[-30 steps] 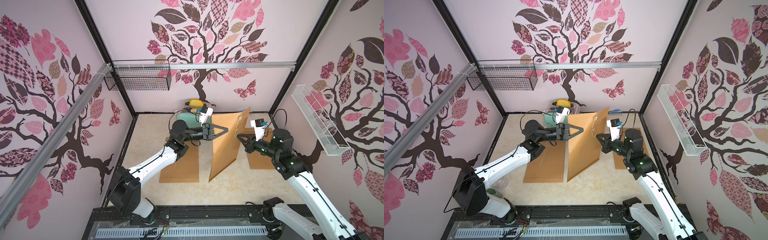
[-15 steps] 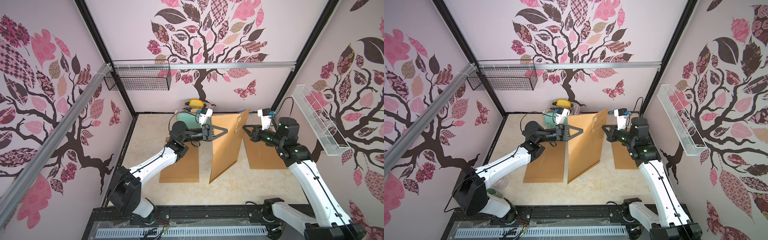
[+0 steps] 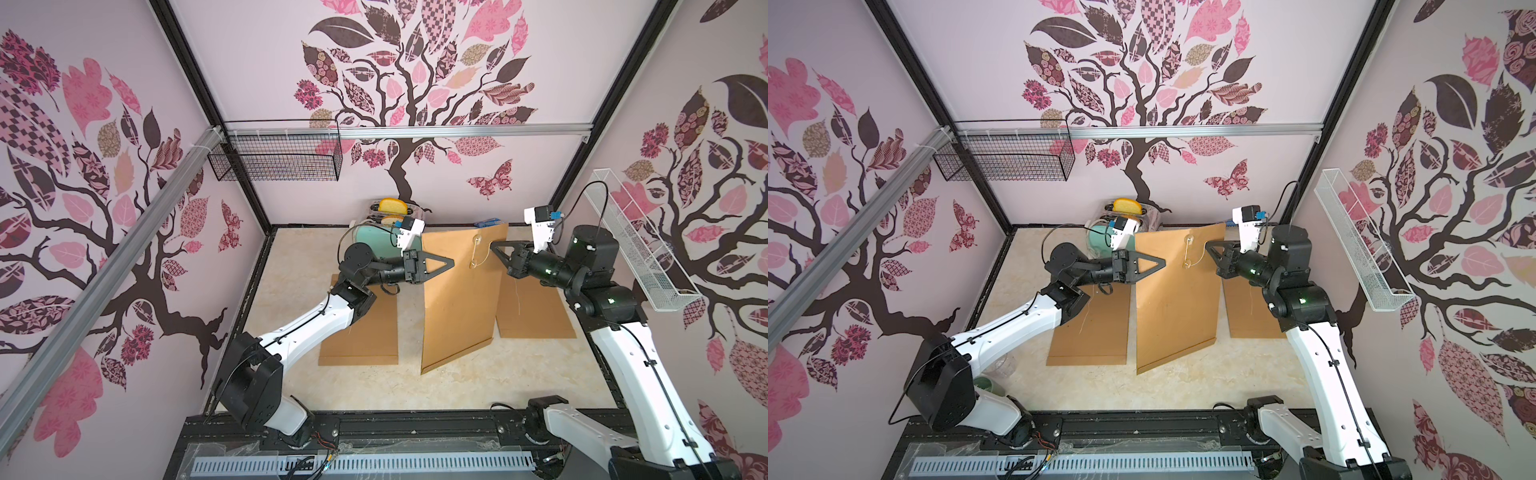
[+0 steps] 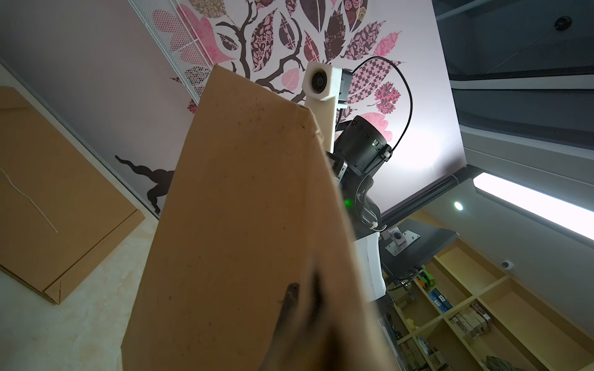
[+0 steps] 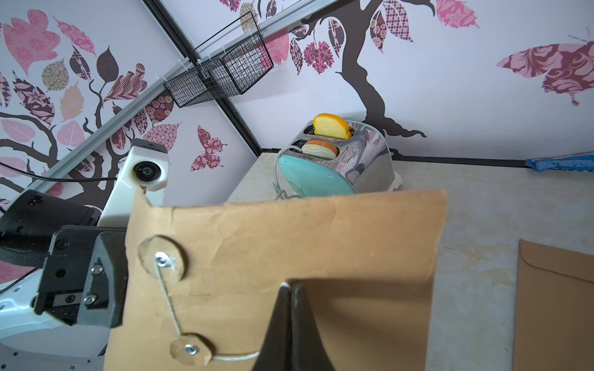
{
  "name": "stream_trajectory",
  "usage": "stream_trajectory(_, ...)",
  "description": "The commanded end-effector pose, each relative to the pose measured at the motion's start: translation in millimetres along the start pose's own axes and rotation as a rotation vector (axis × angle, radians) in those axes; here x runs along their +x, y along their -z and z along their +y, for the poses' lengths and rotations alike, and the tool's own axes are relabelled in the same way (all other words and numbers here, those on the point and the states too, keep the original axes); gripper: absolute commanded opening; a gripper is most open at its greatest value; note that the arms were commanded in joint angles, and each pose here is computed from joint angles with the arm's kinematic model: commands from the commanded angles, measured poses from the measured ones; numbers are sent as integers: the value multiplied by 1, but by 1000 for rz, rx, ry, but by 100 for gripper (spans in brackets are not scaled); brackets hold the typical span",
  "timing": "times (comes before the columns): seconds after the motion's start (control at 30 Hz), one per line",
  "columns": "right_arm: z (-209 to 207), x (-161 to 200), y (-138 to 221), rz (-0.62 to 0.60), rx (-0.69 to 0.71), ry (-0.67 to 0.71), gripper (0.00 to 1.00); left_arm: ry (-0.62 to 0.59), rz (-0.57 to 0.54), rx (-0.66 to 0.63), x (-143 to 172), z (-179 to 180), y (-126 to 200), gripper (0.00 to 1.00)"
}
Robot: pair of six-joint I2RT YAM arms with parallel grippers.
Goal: Close the mouth of the file bag
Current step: Close the file bag.
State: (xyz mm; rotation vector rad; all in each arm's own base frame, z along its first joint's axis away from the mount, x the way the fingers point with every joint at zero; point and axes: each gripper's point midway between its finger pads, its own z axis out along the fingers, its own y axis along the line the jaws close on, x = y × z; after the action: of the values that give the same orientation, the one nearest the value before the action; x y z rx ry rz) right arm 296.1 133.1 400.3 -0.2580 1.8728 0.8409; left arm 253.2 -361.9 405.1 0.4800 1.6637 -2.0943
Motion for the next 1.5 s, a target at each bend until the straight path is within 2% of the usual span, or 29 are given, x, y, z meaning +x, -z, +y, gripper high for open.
stream_trajectory(0.0,13,-12,12,-22,-17,22,0,-53,-9,20,-2,-14,3,0)
stream_trajectory(0.37,19,-13,13,-17,-45,17,0,-51,-9,17,-2,-12,3,0)
stream_trajectory(0.63,26,-28,7,-26,-85,15,0,-34,-8,27,-1,-8,2,0)
stream_trajectory(1.1,59,-46,9,-57,-234,-10,0,-23,-6,25,-1,-4,-1,0)
stream_trajectory(1.47,97,-35,8,-32,-339,18,0,-13,-8,26,-4,-3,-5,0)
